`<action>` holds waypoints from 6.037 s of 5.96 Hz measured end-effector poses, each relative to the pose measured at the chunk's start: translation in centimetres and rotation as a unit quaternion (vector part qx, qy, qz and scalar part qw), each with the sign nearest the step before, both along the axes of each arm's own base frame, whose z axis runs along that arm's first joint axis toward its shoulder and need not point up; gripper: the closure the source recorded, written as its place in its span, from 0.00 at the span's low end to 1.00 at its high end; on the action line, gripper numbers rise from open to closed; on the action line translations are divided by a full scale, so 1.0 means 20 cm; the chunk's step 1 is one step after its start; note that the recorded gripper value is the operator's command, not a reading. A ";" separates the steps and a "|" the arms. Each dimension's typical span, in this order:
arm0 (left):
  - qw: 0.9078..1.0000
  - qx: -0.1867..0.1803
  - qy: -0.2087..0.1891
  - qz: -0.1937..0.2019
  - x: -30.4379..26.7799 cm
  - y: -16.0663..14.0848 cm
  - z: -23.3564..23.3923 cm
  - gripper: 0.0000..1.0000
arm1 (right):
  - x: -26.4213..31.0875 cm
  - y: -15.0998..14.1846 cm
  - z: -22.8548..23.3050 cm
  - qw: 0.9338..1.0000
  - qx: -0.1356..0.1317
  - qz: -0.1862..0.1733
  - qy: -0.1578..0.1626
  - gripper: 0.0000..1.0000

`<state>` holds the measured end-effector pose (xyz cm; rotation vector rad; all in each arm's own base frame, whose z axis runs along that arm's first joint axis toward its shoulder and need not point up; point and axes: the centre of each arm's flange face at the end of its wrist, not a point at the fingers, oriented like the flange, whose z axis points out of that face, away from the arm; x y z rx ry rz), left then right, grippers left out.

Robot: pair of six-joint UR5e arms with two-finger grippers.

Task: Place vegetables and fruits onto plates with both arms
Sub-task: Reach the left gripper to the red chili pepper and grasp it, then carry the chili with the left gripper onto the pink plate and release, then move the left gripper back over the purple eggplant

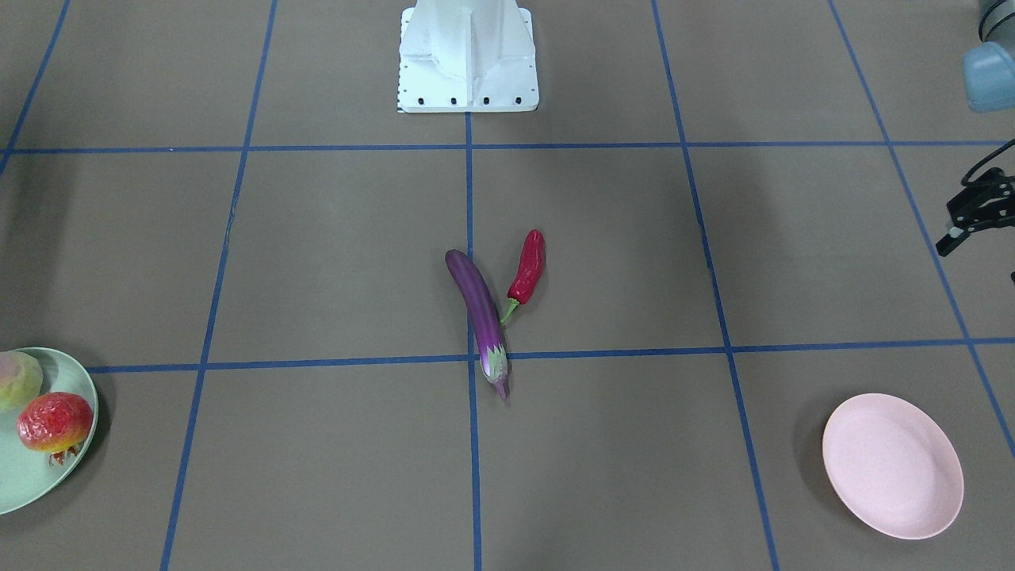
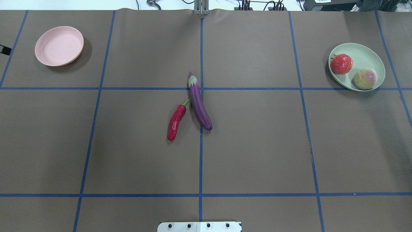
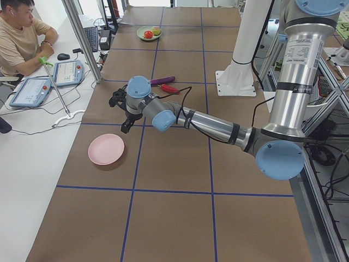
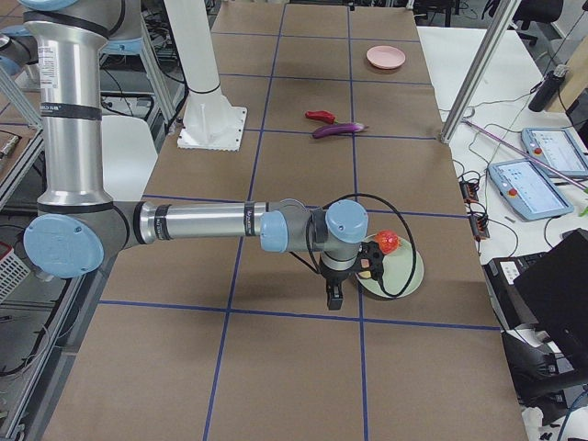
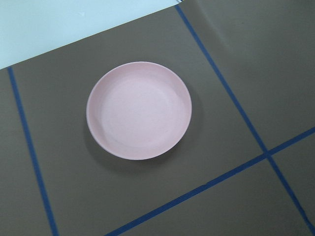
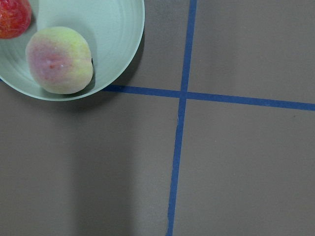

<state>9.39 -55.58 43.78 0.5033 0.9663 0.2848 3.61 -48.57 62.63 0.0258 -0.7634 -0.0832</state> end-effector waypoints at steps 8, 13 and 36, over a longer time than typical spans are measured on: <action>0.995 -0.089 0.048 -0.024 2.35 0.45 -0.93 0.18 | 0.00 0.02 -0.01 1.000 0.002 -0.001 0.000 0.00; 0.994 -0.098 -0.005 -0.053 2.40 0.41 -0.84 0.48 | 0.00 0.02 -0.01 1.000 0.002 -0.001 0.000 0.00; 0.986 -0.154 0.009 -0.060 2.19 -0.31 -0.97 0.00 | 0.00 0.06 0.02 1.000 0.014 -0.001 -0.001 0.00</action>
